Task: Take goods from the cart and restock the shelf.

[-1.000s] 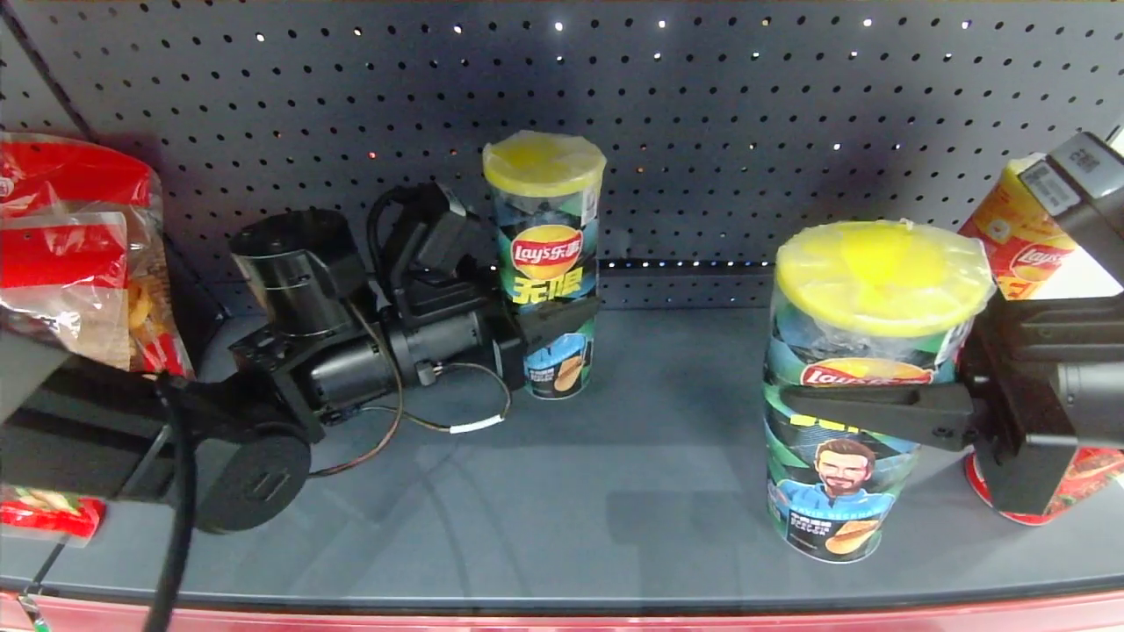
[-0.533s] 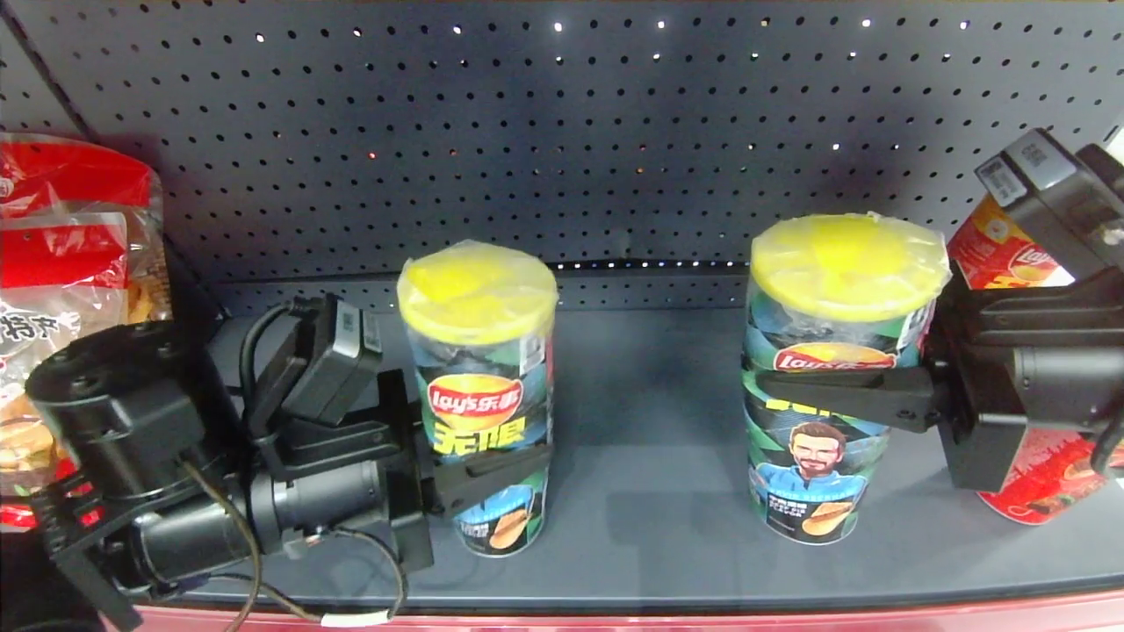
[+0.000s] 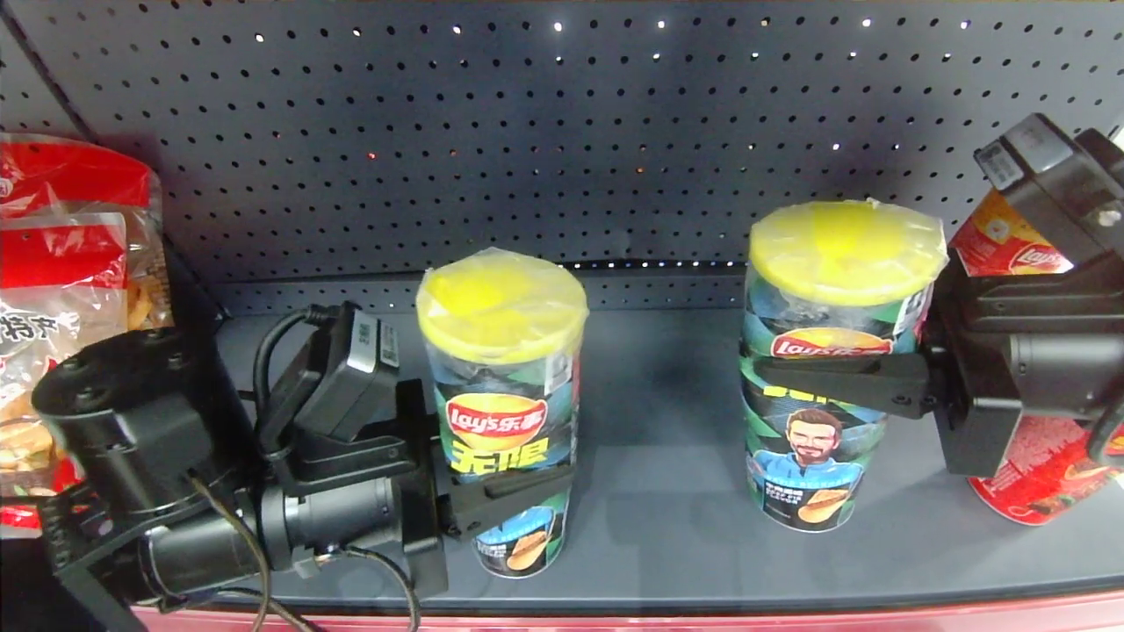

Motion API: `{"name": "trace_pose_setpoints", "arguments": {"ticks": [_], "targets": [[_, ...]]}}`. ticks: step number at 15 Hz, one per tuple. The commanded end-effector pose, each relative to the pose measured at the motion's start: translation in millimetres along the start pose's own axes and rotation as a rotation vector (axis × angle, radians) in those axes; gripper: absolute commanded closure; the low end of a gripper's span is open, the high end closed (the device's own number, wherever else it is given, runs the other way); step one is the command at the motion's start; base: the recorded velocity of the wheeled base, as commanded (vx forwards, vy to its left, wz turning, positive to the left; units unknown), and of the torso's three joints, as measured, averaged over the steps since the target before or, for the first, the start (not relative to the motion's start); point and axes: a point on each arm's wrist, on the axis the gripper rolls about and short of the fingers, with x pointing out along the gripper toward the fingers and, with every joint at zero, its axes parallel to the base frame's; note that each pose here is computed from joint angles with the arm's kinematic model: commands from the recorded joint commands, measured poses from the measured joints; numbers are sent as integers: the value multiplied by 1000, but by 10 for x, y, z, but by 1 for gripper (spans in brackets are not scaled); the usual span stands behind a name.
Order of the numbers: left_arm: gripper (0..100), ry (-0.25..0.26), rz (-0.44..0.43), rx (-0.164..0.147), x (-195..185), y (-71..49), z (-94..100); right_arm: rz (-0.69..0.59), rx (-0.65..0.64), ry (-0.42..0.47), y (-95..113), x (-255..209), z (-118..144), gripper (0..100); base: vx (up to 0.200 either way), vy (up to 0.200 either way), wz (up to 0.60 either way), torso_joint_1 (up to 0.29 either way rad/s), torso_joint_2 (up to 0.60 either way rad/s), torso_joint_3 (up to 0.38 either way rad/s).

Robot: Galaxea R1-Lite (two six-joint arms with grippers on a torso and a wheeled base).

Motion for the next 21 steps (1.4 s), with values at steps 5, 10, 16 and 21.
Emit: {"name": "trace_pose_setpoints", "arguments": {"ticks": [5, 10, 16, 21], "targets": [[100, 55, -27, -38, 371, 157, -210, -13, -1, -11, -26, -16, 38, 100, 0, 0, 0, 0, 0, 0], [100, 83, -25, -55, 342, 138, -285, -11, -2, -10, -28, -11, 35, 100, 0, 0, 0, 0, 0, 0], [100, 78, -17, -54, 263, 109, -253, -9, 1, -5, -33, 1, 22, 100, 0, 0, 0, 0, 0, 0], [0, 72, -9, -47, 171, 70, -223, -11, 6, 2, -41, 8, 1, 100, 0, 0, 0, 0, 0, 0]]}}
